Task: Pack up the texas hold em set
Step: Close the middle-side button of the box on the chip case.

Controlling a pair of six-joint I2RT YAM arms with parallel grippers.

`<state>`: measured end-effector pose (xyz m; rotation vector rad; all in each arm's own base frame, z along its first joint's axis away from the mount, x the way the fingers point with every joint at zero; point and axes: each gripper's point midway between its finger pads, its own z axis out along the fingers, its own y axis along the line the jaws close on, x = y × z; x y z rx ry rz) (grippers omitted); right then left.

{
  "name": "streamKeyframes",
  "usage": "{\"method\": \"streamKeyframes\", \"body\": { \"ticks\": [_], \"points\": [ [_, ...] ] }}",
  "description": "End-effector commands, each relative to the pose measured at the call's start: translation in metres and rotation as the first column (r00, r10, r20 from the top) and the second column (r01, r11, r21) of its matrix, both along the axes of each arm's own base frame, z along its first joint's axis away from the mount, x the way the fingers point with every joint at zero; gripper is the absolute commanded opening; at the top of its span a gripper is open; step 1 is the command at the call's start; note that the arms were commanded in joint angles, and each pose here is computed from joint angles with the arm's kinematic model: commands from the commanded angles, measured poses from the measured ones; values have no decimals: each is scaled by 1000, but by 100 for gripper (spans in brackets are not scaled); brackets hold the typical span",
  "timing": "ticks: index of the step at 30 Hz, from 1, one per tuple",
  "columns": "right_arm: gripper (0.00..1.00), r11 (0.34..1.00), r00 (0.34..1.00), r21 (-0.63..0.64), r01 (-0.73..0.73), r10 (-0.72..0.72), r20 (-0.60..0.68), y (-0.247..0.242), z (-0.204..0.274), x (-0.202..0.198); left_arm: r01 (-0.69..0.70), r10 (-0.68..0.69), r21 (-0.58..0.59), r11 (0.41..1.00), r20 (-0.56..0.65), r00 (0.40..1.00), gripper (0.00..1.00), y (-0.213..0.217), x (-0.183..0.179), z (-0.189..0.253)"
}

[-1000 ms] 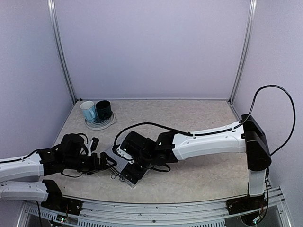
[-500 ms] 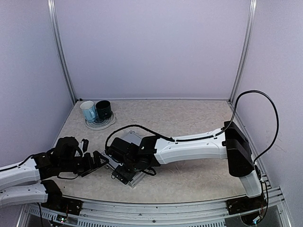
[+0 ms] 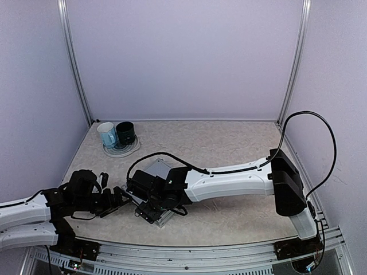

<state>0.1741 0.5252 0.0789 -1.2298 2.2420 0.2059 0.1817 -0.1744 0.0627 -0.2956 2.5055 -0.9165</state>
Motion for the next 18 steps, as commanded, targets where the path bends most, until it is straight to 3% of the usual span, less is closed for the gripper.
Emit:
{"method": "streamKeyframes", "body": {
  "ticks": [1,14,18],
  "points": [
    [79,992,996,-92,91,-92,-5,-32,-24,18,37,-35,-38,999,35,999,95,-8,2,2],
    [78,985,992,-123,124,-128,-24,-66,-37,30,73,-71,-42,996,42,997,96,-14,1,-2],
    [82,996,995,-24,81,-82,-63,-56,-23,21,66,-65,-26,997,45,997,96,-11,3,-3]
  ]
}}
